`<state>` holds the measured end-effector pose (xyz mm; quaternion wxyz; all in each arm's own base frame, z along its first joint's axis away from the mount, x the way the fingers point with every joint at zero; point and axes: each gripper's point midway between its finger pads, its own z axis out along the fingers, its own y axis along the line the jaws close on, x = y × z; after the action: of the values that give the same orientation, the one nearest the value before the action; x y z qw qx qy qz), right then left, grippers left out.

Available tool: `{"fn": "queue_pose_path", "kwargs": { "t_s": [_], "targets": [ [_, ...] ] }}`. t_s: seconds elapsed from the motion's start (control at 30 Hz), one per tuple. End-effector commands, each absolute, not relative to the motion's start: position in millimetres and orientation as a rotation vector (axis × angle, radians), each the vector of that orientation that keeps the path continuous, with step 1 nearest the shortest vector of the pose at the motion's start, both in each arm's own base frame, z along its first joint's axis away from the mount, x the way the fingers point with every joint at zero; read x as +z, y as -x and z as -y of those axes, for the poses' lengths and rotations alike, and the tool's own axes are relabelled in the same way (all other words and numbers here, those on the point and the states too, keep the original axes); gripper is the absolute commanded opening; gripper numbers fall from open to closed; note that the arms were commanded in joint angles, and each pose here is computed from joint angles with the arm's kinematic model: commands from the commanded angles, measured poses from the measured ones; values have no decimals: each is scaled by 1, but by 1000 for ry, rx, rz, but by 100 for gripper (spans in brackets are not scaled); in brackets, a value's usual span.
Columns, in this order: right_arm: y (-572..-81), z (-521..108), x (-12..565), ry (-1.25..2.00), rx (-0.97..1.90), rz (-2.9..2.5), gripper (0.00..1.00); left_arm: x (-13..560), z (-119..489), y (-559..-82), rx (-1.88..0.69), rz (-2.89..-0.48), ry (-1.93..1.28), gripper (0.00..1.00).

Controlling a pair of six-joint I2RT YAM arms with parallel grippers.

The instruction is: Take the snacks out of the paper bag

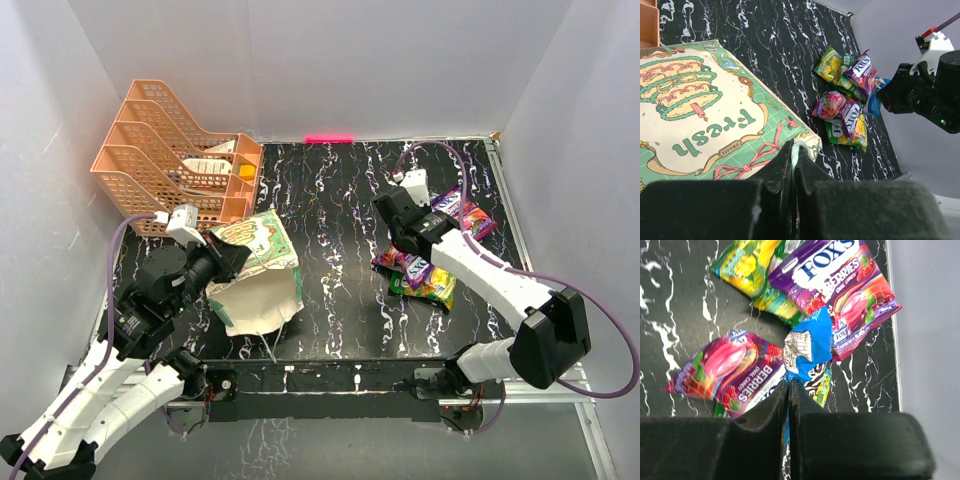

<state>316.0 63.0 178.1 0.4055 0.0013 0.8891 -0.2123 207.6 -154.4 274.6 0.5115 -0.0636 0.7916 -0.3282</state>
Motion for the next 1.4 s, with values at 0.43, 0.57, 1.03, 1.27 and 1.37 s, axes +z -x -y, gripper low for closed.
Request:
{"fn": "queue_pose_path", "kwargs": {
  "t_s": [0.43,0.57,1.03,1.27,1.37],
  "targets": [
    [-323,-76,151,222,-620,-2421,14,304,171,-204,-892,-1863,86,0],
    [-325,-85,149,206,-548,-2434,23,303,173,-204,-907,-1866,87,0],
    [-301,-162,239,186,355,-2042,56,308,183,-203,-949,-1863,37,0],
    [-212,-273,258,248,1326,-1683,55,305,191,-204,-996,-1861,41,0],
    [-176,-315,257,324,1362,-1619,55,306,199,-204,-1037,-1868,38,0]
  ]
}}
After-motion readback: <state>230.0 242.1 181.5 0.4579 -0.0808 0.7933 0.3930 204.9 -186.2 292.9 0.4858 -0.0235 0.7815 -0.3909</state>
